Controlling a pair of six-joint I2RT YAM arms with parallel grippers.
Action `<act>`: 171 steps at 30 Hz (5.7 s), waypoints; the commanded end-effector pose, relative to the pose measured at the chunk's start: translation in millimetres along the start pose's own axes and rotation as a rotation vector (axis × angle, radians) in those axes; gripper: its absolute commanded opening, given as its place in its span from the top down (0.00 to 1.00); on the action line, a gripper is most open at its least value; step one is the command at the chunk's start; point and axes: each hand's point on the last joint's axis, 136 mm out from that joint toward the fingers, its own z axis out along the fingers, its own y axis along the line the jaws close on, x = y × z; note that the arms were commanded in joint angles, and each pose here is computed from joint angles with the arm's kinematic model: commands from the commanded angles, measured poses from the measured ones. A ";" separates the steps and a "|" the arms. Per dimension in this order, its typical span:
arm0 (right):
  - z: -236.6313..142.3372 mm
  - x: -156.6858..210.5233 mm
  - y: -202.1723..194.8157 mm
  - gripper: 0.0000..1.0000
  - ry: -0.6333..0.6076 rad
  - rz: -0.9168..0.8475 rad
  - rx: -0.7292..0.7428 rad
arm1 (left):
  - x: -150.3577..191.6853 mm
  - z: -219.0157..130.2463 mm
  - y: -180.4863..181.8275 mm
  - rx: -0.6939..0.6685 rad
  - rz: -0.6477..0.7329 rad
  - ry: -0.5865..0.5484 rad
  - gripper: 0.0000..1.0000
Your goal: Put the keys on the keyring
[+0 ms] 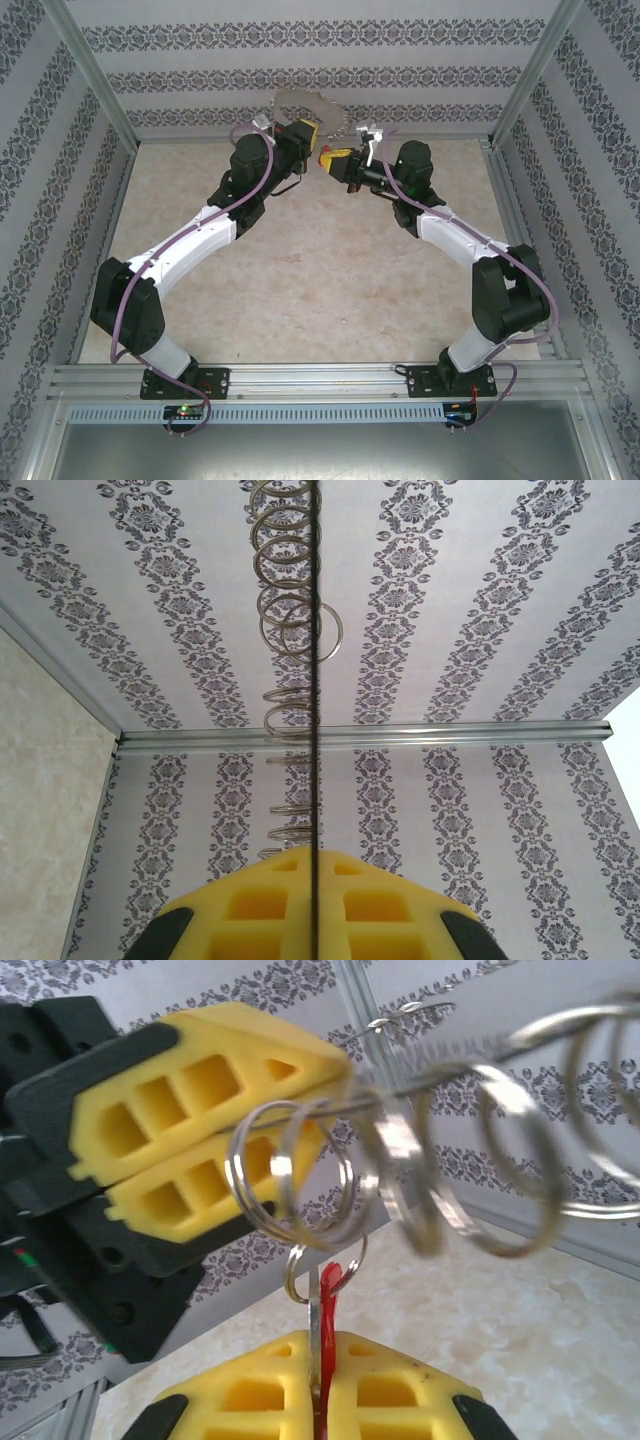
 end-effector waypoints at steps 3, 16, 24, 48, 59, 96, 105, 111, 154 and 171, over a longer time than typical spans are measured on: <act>-2.5 -3.6 37.0 0.96 0.018 -0.036 -0.108 | 2.2 -2.0 -43.4 0.128 -0.015 -0.010 1.00; -9.1 14.8 43.6 0.84 0.091 0.022 -0.121 | 1.3 -1.9 -42.5 0.126 -0.014 -0.017 1.00; -29.9 13.7 27.1 0.55 0.060 0.034 -0.028 | 0.5 -3.6 -44.2 0.130 -0.011 -0.020 1.00; -35.7 -63.7 50.6 0.73 -0.193 0.041 0.109 | -1.6 -3.8 -39.2 0.117 -0.009 -0.033 1.00; -15.6 -72.7 50.4 0.73 -0.197 0.072 0.067 | -0.2 -4.0 -40.7 0.118 -0.007 -0.030 1.00; -22.8 -65.0 42.4 0.73 -0.161 0.240 -0.009 | -0.8 -2.4 -36.8 0.119 -0.016 -0.034 1.00; -18.4 -61.6 24.5 0.72 -0.159 0.261 0.015 | -0.9 -2.4 -36.9 0.122 -0.017 -0.034 1.00; -21.4 -65.7 14.8 0.67 -0.179 0.253 0.042 | -0.7 -2.7 -36.7 0.121 -0.018 -0.034 1.00; -2.7 -50.4 -7.9 0.61 -0.125 0.195 0.135 | 4.7 3.6 -25.4 0.095 -0.022 -0.024 1.00; -10.9 -47.6 -29.4 0.79 -0.140 0.179 0.212 | 10.4 9.4 -16.7 0.069 -0.017 -0.019 1.00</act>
